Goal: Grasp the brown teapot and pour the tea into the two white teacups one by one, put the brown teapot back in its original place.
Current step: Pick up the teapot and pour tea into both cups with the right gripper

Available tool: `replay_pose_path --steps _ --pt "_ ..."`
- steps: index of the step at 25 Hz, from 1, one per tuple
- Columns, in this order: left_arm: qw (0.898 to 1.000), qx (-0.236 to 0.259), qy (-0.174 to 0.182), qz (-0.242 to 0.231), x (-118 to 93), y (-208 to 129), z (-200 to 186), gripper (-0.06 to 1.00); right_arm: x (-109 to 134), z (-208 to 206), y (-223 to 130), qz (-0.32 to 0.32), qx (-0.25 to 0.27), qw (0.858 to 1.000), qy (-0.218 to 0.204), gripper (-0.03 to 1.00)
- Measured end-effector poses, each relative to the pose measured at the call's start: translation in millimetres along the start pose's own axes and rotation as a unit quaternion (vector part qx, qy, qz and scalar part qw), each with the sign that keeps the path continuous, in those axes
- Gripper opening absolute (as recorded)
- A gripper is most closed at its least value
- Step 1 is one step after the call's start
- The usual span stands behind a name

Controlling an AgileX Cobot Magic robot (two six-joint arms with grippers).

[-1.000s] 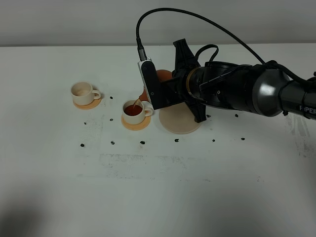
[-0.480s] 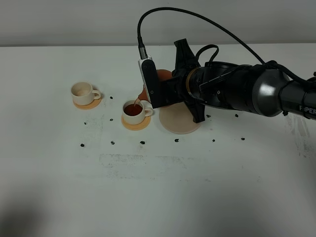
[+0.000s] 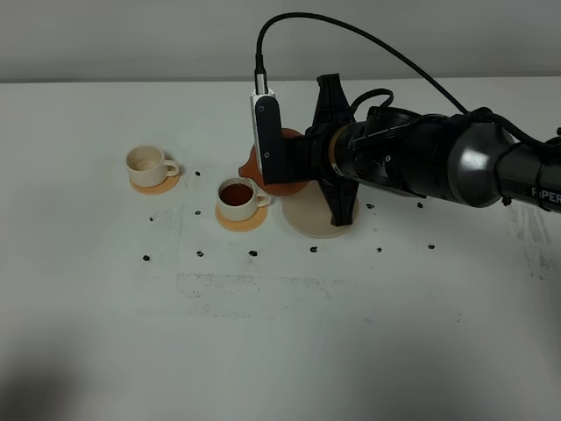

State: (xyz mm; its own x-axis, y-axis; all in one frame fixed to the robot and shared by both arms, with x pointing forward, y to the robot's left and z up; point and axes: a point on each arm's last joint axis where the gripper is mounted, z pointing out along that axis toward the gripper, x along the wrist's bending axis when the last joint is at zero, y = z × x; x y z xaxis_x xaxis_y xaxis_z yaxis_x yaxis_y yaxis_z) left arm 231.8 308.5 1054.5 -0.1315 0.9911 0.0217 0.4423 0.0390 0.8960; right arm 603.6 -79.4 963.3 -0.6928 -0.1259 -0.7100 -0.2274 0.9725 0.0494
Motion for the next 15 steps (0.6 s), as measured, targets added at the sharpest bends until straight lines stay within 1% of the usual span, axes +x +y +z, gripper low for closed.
replay_pose_path --steps 4,8,11,15 --pt "1.000 0.000 0.000 0.000 0 0 0 0.40 2 -1 1 0.015 -0.006 1.000 0.011 0.11" --pt "1.000 0.000 0.000 0.000 0 0 0 0.40 -4 -11 1 0.036 -0.011 0.999 0.009 0.11" --pt "1.000 0.000 0.000 0.000 0 0 0 0.40 -11 -26 1 0.068 -0.017 0.997 0.010 0.11" --pt "1.000 0.000 0.000 0.000 0 0 0 0.40 -13 -45 7 0.136 -0.031 0.990 0.031 0.11"
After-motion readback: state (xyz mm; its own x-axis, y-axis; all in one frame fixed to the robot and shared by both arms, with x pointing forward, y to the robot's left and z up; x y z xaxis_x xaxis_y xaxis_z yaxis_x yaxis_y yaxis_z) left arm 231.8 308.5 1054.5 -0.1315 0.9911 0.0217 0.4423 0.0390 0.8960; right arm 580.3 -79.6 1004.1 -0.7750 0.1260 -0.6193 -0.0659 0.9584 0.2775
